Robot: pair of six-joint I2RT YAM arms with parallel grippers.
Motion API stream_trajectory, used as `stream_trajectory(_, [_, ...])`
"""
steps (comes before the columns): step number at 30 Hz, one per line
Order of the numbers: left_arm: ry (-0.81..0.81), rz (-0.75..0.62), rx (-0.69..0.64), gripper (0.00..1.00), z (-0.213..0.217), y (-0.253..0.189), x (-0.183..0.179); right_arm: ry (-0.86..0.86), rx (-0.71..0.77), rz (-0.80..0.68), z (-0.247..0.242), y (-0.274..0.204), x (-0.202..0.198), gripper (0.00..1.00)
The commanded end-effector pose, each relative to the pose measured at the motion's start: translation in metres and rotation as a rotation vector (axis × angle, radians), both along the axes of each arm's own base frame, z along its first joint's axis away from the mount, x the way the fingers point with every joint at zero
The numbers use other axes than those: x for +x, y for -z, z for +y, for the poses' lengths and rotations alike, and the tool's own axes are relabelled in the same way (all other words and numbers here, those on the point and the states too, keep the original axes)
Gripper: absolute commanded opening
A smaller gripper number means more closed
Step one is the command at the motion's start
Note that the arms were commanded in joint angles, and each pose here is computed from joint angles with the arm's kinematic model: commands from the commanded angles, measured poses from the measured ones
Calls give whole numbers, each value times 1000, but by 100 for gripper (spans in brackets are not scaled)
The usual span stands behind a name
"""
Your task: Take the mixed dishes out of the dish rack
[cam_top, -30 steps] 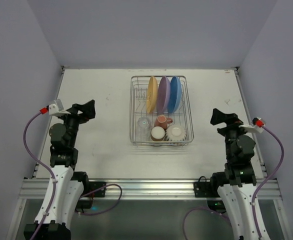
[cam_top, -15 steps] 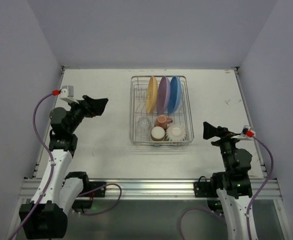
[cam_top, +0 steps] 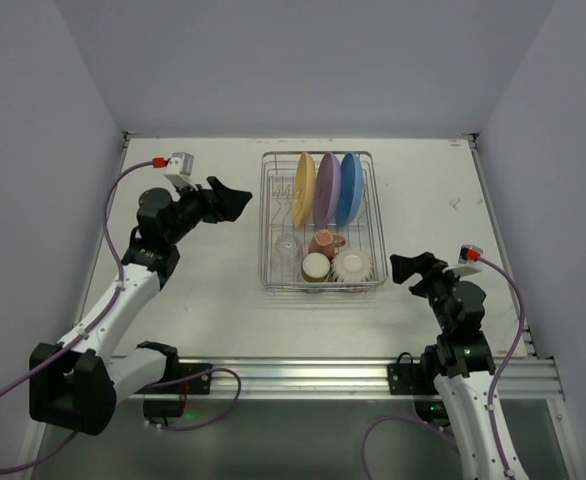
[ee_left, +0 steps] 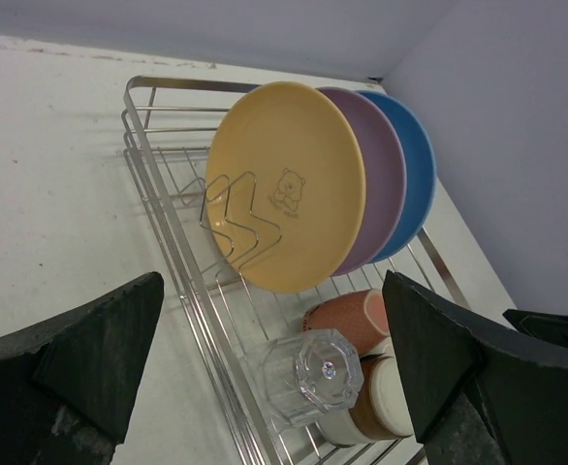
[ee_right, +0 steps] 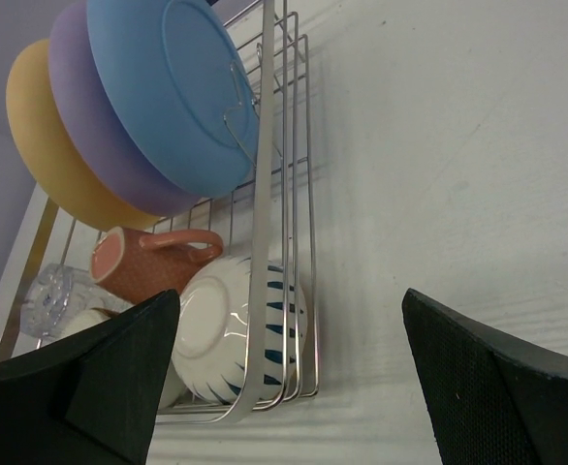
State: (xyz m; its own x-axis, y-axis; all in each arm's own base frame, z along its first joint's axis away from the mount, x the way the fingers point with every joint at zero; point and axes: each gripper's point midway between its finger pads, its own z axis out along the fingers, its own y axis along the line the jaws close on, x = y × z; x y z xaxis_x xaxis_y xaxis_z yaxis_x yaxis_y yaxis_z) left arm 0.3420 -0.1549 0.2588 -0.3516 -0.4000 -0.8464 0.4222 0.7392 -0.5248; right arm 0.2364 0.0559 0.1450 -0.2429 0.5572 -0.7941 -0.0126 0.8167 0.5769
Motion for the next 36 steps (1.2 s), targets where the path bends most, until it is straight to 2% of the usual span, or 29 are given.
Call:
stream_trajectory(1, [11, -79, -15, 100, -13, -28, 16, -18, 17, -73, 4, -17, 4, 99])
stream_trajectory(6, [56, -70, -4, 99, -43, -29, 27, -18, 21, -77, 4, -17, 4, 99])
stream_trajectory(12, [132, -37, 16, 92, -92, -19, 30, -55, 11, -82, 10, -18, 4, 99])
stream_trajectory(18, [155, 5, -5, 92, -120, 3, 32, -71, 7, -79, 12, -17, 4, 99])
stream_trajectory(24, [180, 18, -16, 87, -139, 10, 40, -72, 9, -72, 12, -16, 5, 99])
stream_trajectory(30, [202, 34, -10, 78, -154, 19, 54, -95, 5, -72, 16, -17, 5, 99])
stream_trajectory(36, [218, 58, 10, 58, -165, 27, 69, -111, 0, -80, 18, -18, 5, 99])
